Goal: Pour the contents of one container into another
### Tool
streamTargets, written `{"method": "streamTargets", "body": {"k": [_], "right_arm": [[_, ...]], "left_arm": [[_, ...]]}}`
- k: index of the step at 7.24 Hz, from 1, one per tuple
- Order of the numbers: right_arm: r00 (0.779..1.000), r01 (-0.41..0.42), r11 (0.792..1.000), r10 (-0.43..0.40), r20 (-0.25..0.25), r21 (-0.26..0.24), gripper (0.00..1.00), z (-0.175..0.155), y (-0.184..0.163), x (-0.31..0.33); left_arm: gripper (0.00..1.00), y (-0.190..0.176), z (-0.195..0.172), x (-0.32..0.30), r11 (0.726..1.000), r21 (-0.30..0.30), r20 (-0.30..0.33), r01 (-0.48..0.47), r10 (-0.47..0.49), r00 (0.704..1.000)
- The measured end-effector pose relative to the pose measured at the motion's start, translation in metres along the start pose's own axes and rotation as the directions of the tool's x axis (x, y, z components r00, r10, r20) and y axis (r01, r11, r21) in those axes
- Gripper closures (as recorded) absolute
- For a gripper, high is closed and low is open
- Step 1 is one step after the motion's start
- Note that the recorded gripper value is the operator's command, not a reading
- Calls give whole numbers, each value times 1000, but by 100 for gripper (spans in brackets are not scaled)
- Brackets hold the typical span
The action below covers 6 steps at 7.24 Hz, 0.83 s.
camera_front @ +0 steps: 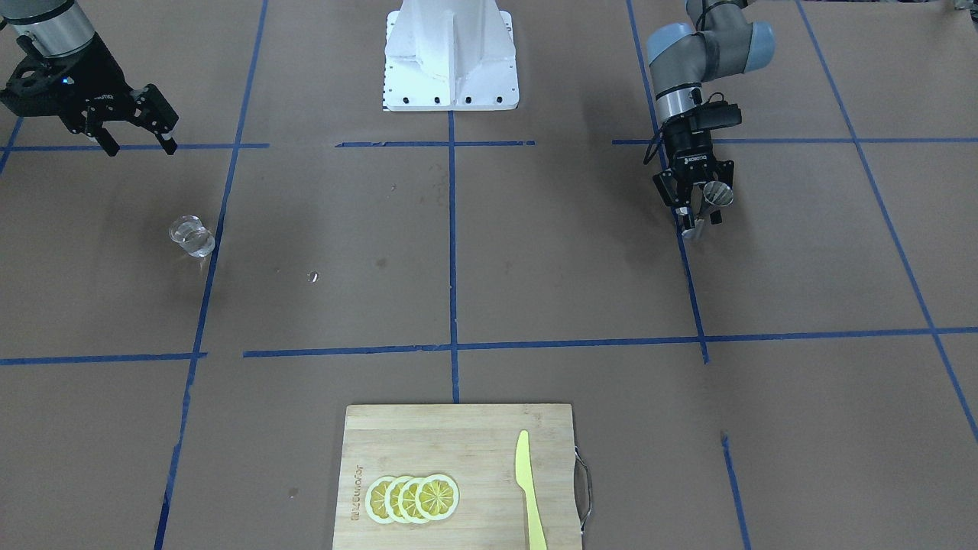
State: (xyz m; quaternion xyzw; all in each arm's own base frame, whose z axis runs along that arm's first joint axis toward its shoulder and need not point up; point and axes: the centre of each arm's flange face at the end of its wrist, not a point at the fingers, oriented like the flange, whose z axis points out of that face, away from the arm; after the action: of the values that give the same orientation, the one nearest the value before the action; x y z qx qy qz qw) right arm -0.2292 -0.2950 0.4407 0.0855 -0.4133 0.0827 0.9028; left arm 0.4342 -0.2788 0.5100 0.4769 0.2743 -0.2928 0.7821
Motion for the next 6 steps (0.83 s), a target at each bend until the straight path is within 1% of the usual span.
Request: {"method": "streamTargets", "body": {"k": [1,3,4,5,6], "right_arm": [[1000,0,1000,0,-1,0,0,0,0,0],[1000,-1,1000,1,-5,-2,0,1,1,2],[1000,0,1000,0,-7,2,0,2,1,2],[1000,6,1000,-6,-14,18,0,4,3,-1],[999,19,999,-18,-30,48,0,13,13,-8]], "left_arm": [[100,0,1,2,1000,2,0,3,-3,1000],[100,-3,1,13,999,4,-7,34,-34,999],[100,-15,-3,22,999,2,-19,51,-51,999],[100,-36,-12,35,998,-1,-42,62,-62,997],[100,-58,-18,46,997,0,-75,73,-73,995]]}}
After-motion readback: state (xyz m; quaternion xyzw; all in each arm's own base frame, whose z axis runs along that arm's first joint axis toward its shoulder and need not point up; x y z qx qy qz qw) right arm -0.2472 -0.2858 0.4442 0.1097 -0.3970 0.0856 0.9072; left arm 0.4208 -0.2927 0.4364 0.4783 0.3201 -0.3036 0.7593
